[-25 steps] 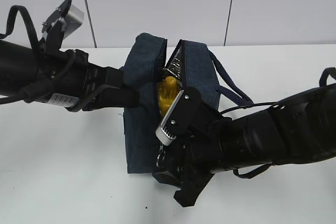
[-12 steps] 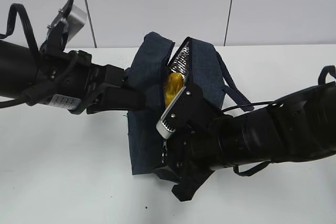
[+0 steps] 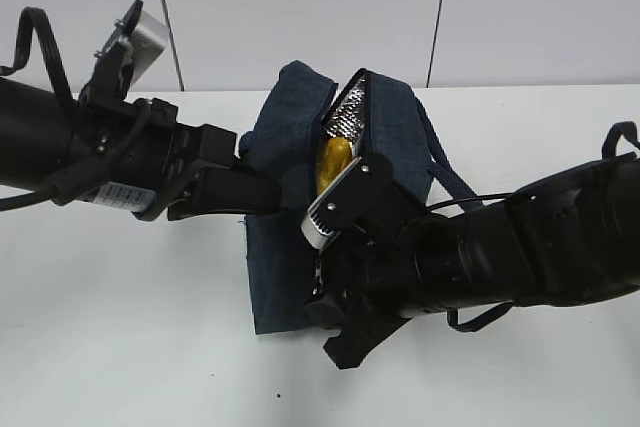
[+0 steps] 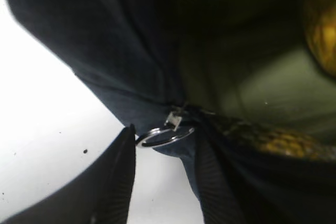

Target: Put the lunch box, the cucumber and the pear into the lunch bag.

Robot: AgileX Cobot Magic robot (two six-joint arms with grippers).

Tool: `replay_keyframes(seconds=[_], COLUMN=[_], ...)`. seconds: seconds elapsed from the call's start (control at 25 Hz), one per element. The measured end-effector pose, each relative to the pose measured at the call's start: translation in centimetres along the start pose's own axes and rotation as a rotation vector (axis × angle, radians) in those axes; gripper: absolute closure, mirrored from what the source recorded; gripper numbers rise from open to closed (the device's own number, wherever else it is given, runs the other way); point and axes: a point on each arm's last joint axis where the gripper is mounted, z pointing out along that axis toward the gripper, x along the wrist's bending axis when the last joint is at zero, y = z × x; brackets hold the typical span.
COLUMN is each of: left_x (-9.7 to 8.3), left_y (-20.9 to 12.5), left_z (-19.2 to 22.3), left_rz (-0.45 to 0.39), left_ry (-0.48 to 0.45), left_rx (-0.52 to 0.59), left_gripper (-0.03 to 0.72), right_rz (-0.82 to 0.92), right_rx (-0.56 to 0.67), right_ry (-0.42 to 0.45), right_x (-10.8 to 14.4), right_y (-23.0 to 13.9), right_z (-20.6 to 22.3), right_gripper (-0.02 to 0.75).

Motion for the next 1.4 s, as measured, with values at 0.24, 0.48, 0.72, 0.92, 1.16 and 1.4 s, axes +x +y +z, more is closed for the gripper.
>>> replay_keyframes(seconds=[0.24, 0.48, 0.72, 0.92, 1.16, 1.4], left_x=[0.02, 0.02, 0.06, 0.09, 0.1, 0.13], left_y=[-0.01, 0.02, 0.05, 0.07, 0.08, 0.1], left_z=[0.02, 0.02, 0.02, 0.02, 0.02, 0.02], left_rz=[0.01, 0.01, 0.009, 0.01, 0.016, 0.017], left_ry=[0.0, 0.001, 0.005, 0.008, 0.01, 0.012], left_rx=[0.001, -0.002, -0.006, -0.008, -0.009, -0.011], left_gripper=[0.703, 0.703, 0.703, 0.703, 0.703, 0.703], right_rz=[0.005, 0.006, 0.005, 0.007, 0.009, 0.009], right_rx=[0.002, 0.004, 0.01, 0.023, 0.035, 0.036], right_ry=[-0.003, -0.007, -0.018, -0.043, -0.062, -0.063], right_x=[-0.03, -0.05, -0.11, -0.34, -0.5, -0.51], right_y=[-0.02, -0.03, -0.08, -0.2, -0.35, -0.36], right_z=[0.0, 0.0, 0.01, 0.0, -0.01, -0.01], right_gripper=[0.507, 0.555, 0.653, 0.72, 0.733, 0.731])
